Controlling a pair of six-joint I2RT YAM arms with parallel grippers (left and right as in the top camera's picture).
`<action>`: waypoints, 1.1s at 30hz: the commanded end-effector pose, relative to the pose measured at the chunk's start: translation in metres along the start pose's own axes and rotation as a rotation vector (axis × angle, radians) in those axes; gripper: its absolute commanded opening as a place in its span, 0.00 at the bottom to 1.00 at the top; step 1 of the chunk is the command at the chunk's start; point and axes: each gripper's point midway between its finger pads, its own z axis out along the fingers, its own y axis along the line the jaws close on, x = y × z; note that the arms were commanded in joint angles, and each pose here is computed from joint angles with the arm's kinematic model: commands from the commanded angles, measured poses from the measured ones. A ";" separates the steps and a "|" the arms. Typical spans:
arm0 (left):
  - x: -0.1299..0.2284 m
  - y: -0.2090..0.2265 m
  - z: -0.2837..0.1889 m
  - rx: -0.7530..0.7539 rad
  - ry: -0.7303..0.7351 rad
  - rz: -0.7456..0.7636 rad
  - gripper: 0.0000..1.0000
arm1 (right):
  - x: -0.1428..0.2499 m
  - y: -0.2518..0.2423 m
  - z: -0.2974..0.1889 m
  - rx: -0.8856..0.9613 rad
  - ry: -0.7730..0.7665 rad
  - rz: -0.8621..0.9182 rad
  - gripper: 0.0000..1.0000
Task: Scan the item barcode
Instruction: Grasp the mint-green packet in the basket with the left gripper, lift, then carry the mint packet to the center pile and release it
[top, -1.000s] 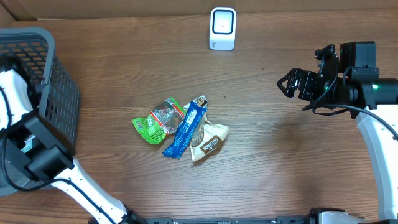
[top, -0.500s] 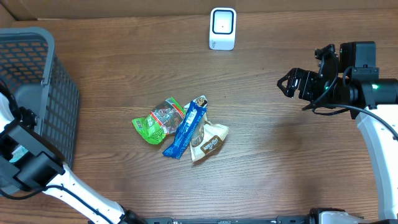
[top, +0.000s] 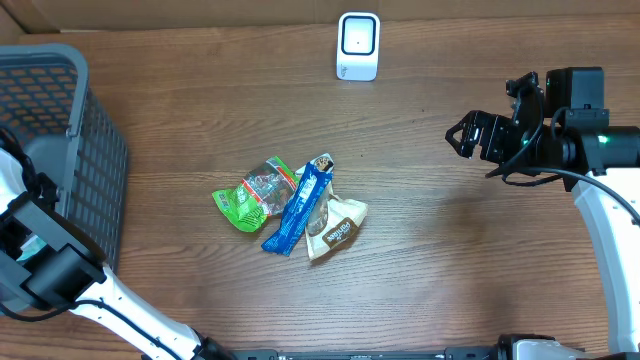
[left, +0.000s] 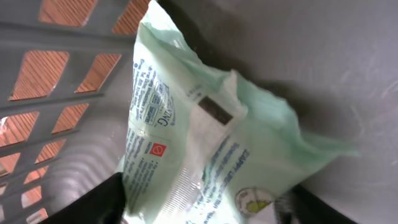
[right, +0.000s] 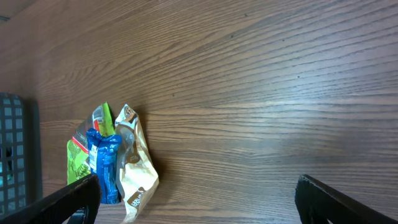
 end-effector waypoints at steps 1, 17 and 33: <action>0.027 -0.017 0.029 0.057 0.103 0.040 0.65 | -0.006 0.003 -0.005 -0.005 -0.021 -0.007 1.00; 0.060 -0.061 0.046 0.194 0.170 0.081 0.04 | -0.007 0.003 -0.005 -0.006 -0.023 -0.009 1.00; -0.020 -0.085 -0.114 0.459 -0.063 0.046 0.04 | -0.008 0.004 -0.005 -0.007 -0.028 -0.011 1.00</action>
